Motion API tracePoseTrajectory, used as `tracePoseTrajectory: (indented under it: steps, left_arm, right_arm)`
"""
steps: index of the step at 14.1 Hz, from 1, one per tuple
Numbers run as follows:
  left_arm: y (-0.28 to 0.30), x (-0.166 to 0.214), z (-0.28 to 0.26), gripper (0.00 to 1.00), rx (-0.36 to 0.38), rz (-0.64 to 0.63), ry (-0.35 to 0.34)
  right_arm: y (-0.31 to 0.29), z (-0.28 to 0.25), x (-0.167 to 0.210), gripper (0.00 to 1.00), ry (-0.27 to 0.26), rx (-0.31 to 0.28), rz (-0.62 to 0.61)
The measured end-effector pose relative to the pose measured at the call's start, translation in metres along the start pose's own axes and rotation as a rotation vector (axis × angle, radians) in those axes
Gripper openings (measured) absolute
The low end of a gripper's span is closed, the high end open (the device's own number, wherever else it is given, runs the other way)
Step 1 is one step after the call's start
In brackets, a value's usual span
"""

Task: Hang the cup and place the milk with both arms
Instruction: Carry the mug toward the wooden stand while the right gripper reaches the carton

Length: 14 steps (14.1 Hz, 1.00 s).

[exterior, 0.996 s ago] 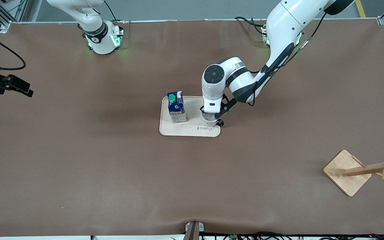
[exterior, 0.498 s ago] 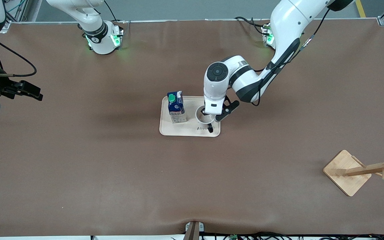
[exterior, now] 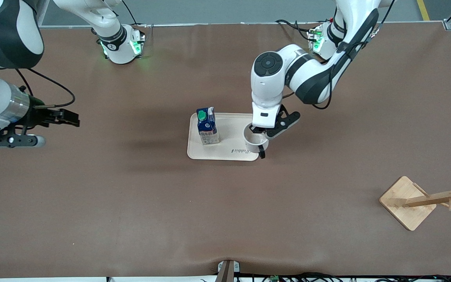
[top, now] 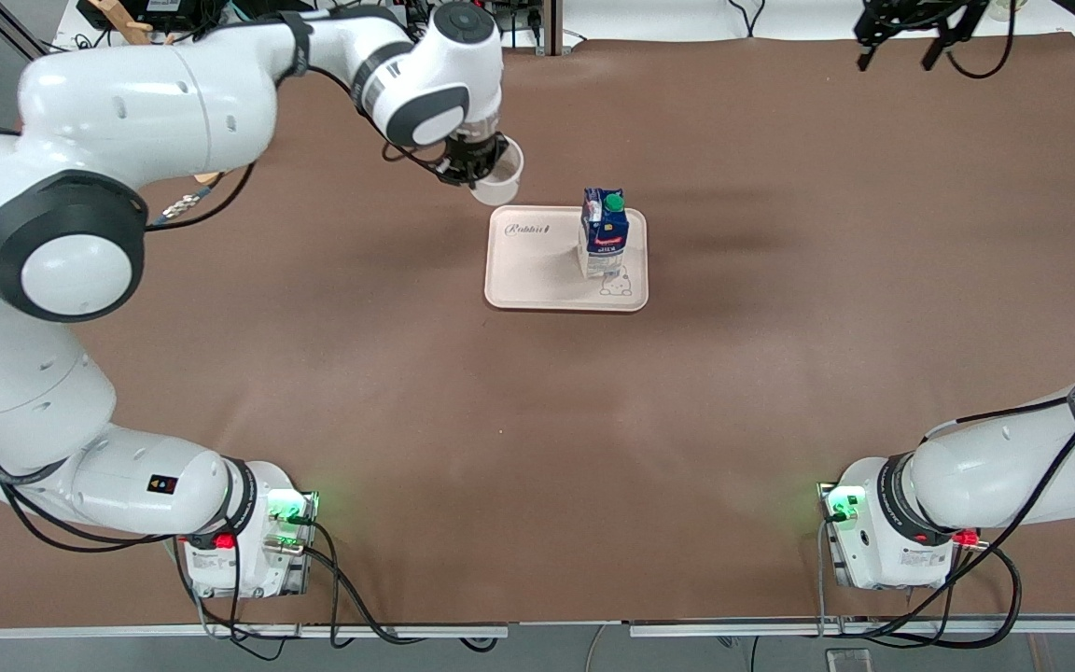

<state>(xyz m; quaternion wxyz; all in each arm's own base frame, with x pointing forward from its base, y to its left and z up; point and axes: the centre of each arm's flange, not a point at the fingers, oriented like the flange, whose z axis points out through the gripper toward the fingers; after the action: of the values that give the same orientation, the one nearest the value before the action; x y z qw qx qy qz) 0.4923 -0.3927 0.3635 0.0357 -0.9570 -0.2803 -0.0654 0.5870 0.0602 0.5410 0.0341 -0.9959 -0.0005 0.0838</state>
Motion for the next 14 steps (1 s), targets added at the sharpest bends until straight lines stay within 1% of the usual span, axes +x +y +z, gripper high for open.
tracePoseTrajectory:
  steps: [2,4,5,7,10,11,14]
  left_arm:
    - [-0.012,0.024,-0.018,0.05,0.007,0.048,-0.008]
    - [-0.029,0.055,-0.039,0.05,0.009,0.090,-0.029]
    - [-0.039,0.070,-0.049,0.05,0.018,0.115,-0.039]
    - [-0.061,0.098,-0.068,0.05,0.040,0.172,-0.063]
    - [-0.099,0.142,-0.093,0.05,0.046,0.244,-0.107]
    - [-0.112,0.156,-0.098,0.05,0.049,0.267,-0.116]
    - [-0.150,0.194,-0.106,0.05,0.058,0.335,-0.135]
  right_arm:
    - [-0.011,-0.001,-0.001,1.00,-0.005,0.068,-0.006]
    - [-0.018,0.000,-0.002,1.00,-0.011,0.107,-0.014]
    - [-0.028,0.001,-0.002,1.00,-0.012,0.116,-0.029]
    - [-0.063,0.001,-0.003,1.00,0.019,0.118,-0.082]
    - [-0.147,0.012,-0.011,1.00,0.076,0.108,-0.197]
    - [-0.173,0.021,-0.014,1.00,0.082,0.105,-0.200]
    - [-0.239,0.062,-0.021,1.00,0.055,0.090,-0.158]
